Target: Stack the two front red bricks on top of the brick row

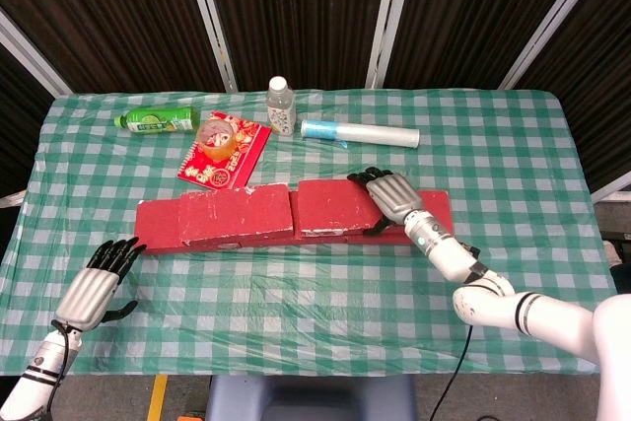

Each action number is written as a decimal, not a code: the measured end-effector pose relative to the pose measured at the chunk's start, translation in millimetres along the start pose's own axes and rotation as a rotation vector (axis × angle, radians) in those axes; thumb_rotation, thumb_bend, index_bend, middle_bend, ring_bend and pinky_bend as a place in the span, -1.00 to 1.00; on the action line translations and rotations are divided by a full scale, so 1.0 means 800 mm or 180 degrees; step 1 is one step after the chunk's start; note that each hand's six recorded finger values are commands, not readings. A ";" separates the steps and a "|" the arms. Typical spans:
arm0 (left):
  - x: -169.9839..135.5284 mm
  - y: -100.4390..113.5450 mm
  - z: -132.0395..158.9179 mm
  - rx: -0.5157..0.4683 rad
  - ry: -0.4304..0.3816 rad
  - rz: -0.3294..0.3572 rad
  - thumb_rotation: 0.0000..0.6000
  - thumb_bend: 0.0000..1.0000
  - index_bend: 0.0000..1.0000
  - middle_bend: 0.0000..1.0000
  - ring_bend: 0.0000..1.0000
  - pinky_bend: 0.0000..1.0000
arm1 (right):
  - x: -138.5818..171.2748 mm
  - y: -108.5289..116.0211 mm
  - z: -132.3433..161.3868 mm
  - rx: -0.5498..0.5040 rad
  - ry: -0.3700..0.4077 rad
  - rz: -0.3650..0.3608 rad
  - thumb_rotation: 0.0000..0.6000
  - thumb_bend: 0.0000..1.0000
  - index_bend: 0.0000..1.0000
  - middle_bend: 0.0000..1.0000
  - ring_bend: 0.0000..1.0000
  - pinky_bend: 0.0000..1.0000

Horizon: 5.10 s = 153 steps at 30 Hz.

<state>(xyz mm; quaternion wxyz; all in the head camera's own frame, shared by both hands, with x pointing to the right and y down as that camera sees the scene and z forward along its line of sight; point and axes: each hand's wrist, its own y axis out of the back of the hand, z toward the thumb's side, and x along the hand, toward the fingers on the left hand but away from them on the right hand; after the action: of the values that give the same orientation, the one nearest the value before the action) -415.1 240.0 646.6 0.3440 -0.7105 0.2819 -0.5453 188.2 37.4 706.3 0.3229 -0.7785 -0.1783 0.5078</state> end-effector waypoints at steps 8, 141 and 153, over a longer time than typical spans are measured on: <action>-0.001 0.001 0.000 -0.0007 -0.0012 -0.0001 1.00 -0.51 -1.00 -1.00 -1.00 -0.89 | 0.000 -0.001 0.000 0.0066 -0.0039 0.0008 1.00 -0.76 -0.58 -0.56 -0.71 -0.36; -0.005 0.008 0.002 0.0039 0.0004 0.0109 1.00 -0.50 -1.00 -1.00 -1.00 -0.89 | 0.082 -0.040 -0.097 0.0033 -0.0309 0.0096 0.35 -1.00 -0.42 -1.00 -1.00 -1.00; -0.006 0.010 0.001 0.0031 0.0002 0.0121 1.00 -0.50 -1.00 -1.00 -1.00 -0.89 | 0.077 -0.043 -0.087 0.0036 -0.0305 0.0094 0.34 -1.00 -0.43 -1.00 -1.00 -1.00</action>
<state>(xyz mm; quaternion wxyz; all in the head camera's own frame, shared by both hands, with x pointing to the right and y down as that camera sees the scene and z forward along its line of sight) -415.8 238.8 637.4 0.3577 -0.7031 0.2928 -0.5403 279.2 77.4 707.3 0.3109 -0.7540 -0.1791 0.5503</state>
